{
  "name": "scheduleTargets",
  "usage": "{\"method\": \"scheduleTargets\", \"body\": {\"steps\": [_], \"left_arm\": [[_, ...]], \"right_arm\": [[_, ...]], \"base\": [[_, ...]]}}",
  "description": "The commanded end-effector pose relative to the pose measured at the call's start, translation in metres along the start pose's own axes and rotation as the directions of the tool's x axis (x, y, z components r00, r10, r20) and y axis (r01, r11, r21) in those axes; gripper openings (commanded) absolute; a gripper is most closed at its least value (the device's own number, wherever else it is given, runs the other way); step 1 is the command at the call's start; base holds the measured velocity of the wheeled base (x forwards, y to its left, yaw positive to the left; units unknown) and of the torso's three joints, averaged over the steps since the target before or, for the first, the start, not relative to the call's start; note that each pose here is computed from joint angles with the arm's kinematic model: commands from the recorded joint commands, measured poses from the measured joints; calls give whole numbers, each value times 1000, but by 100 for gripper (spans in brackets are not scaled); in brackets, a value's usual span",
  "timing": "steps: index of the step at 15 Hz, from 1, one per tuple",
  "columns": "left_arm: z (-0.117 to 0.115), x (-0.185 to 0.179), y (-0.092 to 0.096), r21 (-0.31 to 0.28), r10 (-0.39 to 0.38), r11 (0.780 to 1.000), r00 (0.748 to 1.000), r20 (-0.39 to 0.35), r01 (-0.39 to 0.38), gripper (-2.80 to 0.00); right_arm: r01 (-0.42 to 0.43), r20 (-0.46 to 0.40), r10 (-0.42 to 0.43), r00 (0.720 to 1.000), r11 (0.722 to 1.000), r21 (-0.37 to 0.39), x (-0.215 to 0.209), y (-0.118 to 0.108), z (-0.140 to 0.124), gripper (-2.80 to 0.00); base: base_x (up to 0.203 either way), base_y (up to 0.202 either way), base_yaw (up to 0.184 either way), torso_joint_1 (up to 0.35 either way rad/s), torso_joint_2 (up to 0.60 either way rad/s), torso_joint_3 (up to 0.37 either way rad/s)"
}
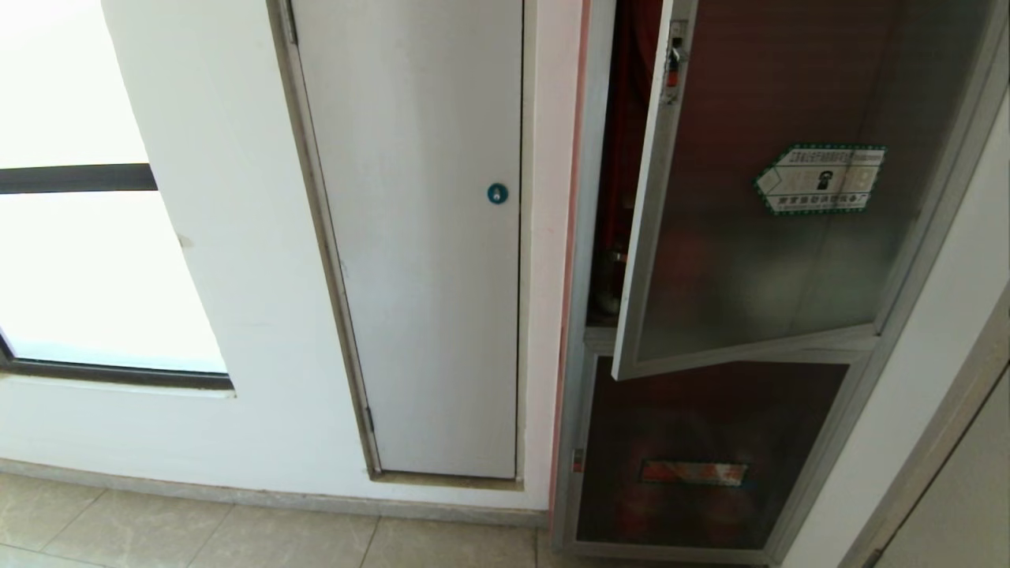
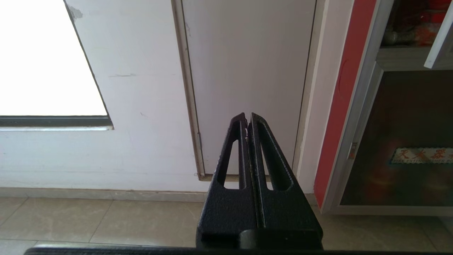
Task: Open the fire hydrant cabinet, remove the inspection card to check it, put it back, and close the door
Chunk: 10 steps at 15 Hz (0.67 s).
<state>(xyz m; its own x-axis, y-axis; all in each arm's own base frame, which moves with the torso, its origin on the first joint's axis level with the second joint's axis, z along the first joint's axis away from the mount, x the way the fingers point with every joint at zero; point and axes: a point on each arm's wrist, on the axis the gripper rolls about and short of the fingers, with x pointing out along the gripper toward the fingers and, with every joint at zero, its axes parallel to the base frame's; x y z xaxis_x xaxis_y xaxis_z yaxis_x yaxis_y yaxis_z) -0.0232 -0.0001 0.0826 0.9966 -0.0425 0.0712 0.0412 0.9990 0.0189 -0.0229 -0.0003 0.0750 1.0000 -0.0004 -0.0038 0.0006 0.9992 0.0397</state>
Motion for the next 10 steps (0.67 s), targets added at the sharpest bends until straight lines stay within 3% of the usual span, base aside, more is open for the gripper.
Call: {"method": "scheduleTargets", "body": {"steps": [1, 7, 10], "left_arm": [[-8, 2, 0, 0, -1, 1000, 1000, -26, 1, -280], [-8, 2, 0, -1, 1, 1000, 1000, -27, -1, -280], [-8, 2, 0, 0, -1, 1000, 1000, -29, 1, -280]], "right_arm": [[0, 1, 0, 1000, 1000, 0, 0, 0, 0, -280], [0, 1, 0, 1000, 1000, 0, 0, 0, 0, -280], [0, 1, 0, 1000, 1000, 0, 0, 0, 0, -280]], "base": [[0, 0, 0, 0, 0, 0], [0, 0, 0, 0, 0, 0], [150, 0, 1, 3, -1, 5]]}}
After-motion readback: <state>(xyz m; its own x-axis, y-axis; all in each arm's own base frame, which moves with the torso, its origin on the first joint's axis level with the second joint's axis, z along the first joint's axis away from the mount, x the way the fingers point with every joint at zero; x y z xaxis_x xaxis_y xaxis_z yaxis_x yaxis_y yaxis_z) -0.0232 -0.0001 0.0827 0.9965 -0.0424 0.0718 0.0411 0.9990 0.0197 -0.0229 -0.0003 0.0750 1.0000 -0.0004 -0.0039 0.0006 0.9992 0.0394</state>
